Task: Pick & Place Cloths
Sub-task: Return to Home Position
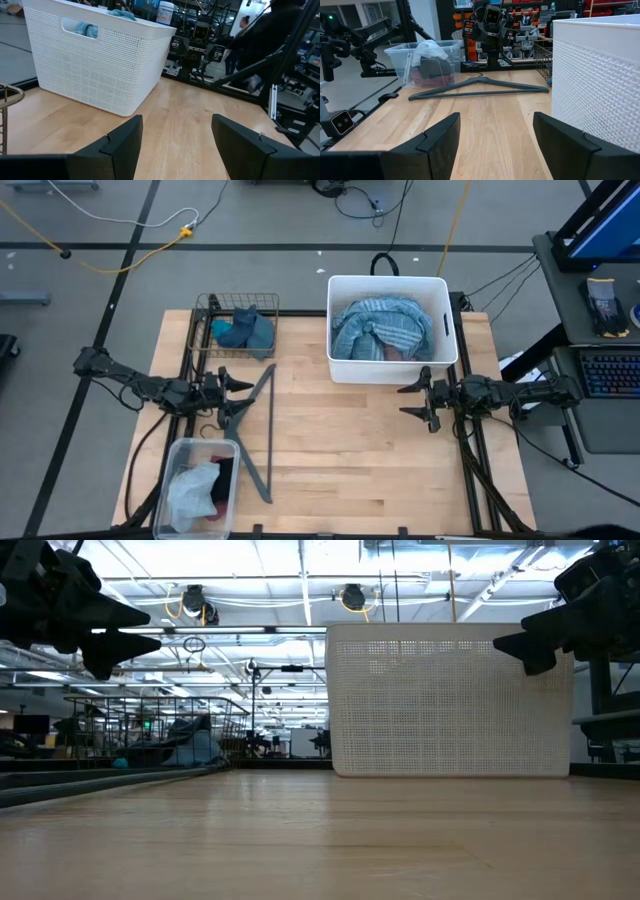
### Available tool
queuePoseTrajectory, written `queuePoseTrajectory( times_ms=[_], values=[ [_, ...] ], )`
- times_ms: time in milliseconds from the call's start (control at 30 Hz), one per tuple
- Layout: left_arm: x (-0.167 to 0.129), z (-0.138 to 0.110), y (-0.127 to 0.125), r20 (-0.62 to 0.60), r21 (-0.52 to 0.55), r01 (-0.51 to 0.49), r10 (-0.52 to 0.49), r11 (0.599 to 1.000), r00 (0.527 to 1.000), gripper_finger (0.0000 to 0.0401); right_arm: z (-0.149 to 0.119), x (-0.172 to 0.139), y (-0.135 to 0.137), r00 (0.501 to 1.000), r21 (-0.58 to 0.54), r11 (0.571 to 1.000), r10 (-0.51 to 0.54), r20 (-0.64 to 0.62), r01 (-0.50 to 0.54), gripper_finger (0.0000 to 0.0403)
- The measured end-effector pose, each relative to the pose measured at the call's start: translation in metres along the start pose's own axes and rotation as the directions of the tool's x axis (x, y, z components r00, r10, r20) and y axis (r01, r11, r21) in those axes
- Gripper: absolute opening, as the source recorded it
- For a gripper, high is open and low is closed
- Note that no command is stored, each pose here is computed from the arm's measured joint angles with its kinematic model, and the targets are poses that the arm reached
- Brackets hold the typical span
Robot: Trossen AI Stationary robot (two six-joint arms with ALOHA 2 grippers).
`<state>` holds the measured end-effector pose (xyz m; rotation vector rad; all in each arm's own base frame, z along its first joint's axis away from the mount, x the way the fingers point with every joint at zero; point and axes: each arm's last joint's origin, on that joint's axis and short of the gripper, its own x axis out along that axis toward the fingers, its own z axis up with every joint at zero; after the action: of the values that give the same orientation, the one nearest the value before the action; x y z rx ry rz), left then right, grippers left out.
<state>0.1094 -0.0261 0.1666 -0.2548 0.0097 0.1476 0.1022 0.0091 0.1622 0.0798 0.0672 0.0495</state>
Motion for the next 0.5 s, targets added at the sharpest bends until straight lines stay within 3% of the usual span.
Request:
queuePoseTrajectory(
  times_ms=[500],
  values=[
    [0.0000,0.0000,0.0000,0.000,0.000,0.000,0.000,1.000,1.000,0.0244,0.0000,0.0000,0.0000,1.000,0.000,1.000,0.000,0.000,0.000,0.0247]
  ],
)
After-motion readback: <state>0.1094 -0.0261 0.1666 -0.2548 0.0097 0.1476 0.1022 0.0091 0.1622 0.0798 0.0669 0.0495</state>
